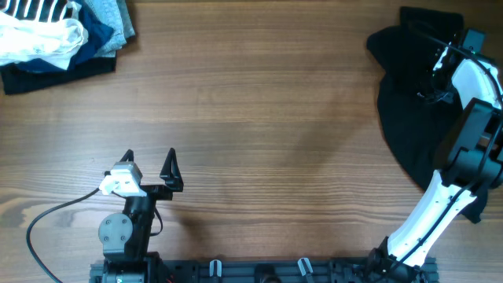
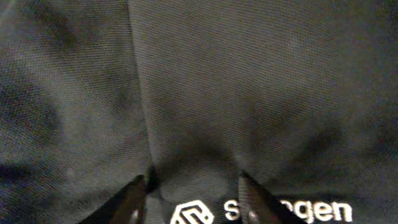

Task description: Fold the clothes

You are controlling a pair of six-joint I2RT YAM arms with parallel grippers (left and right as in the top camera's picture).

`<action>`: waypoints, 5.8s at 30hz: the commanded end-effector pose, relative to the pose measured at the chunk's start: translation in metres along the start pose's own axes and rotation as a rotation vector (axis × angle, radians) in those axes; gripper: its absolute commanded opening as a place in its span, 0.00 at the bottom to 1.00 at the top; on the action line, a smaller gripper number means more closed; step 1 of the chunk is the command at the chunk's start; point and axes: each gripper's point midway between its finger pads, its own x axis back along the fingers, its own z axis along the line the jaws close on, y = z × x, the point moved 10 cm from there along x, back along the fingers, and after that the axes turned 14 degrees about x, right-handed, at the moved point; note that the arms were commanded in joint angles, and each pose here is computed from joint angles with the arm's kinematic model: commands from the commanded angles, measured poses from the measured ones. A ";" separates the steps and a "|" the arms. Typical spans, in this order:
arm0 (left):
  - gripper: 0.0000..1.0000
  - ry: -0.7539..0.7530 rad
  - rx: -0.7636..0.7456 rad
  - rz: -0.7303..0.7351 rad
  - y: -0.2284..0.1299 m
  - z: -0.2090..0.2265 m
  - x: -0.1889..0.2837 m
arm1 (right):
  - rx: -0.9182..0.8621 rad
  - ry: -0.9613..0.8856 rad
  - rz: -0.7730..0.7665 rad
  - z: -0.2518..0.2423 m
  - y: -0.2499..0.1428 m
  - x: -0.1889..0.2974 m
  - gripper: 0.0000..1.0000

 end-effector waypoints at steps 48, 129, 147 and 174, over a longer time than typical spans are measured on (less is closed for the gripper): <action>1.00 -0.009 -0.020 0.005 -0.002 0.000 0.000 | 0.182 0.516 -0.469 0.163 0.028 0.222 0.04; 1.00 -0.008 -0.020 0.004 -0.002 0.000 0.000 | 0.205 0.227 -0.016 0.239 0.005 0.038 0.04; 1.00 -0.008 -0.020 0.004 -0.002 0.000 0.000 | 0.680 0.667 -0.134 0.447 -0.085 0.158 0.04; 1.00 -0.008 -0.020 0.004 -0.002 0.000 0.000 | 0.941 0.723 -0.123 0.503 -0.169 0.227 0.18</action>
